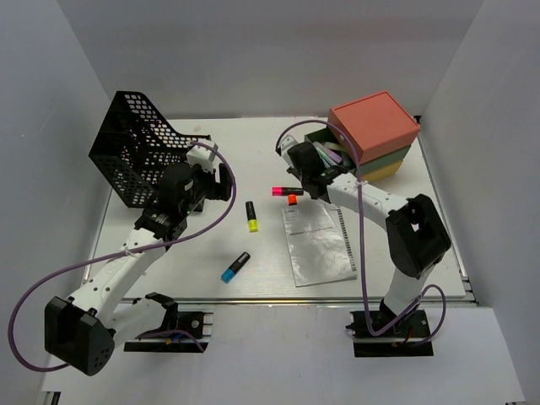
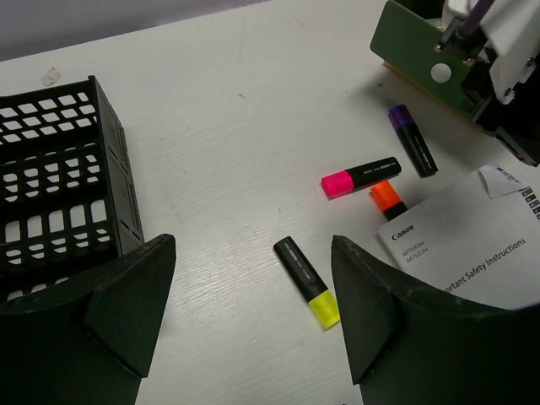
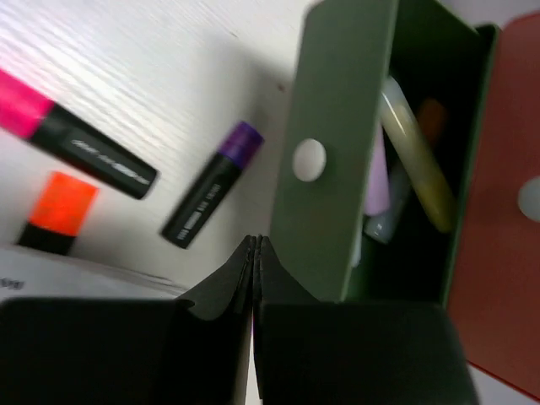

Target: Organize the desk

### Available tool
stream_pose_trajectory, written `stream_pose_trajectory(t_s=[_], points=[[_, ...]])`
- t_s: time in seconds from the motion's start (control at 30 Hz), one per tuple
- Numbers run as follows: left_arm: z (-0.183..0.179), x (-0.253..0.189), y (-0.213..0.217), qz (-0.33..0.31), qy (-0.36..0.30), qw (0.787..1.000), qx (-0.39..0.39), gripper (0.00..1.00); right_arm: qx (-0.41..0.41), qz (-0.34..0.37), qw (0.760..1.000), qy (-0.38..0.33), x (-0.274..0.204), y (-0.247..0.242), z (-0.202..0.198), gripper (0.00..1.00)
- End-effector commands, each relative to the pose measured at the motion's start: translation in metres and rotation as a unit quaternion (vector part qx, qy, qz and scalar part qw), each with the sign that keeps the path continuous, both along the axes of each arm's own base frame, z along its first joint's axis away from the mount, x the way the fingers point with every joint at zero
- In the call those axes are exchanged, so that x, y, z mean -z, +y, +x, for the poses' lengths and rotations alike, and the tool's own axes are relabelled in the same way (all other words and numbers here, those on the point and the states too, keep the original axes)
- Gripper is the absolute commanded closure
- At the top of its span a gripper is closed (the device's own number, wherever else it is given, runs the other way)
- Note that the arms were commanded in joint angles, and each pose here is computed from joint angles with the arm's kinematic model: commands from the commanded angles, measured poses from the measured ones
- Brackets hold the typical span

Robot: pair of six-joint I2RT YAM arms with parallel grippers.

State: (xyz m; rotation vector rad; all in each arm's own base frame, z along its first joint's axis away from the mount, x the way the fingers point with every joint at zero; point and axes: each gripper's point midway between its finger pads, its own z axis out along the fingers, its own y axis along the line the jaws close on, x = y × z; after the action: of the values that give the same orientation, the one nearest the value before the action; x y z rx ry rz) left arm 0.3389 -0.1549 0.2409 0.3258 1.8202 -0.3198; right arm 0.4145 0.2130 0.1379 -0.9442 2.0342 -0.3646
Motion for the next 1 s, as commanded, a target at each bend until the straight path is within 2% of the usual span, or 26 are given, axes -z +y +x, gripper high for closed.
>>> stream_pose_trajectory(t_s=[0.0,0.37,0.97], points=[[-0.003,-0.007,0.002,-0.002,-0.013,1.000,-0.002,0.16,0.069,-0.028,0.995,-0.069,-0.030,-0.018,0.022,1.00],[-0.003,-0.003,-0.003,-0.006,-0.007,1.000,0.010,0.15,0.109,-0.120,0.982,-0.100,-0.021,-0.055,0.036,1.00],[-0.005,0.003,-0.015,-0.013,0.006,0.999,0.040,0.15,0.153,-0.164,0.969,-0.105,-0.023,-0.108,0.054,1.00]])
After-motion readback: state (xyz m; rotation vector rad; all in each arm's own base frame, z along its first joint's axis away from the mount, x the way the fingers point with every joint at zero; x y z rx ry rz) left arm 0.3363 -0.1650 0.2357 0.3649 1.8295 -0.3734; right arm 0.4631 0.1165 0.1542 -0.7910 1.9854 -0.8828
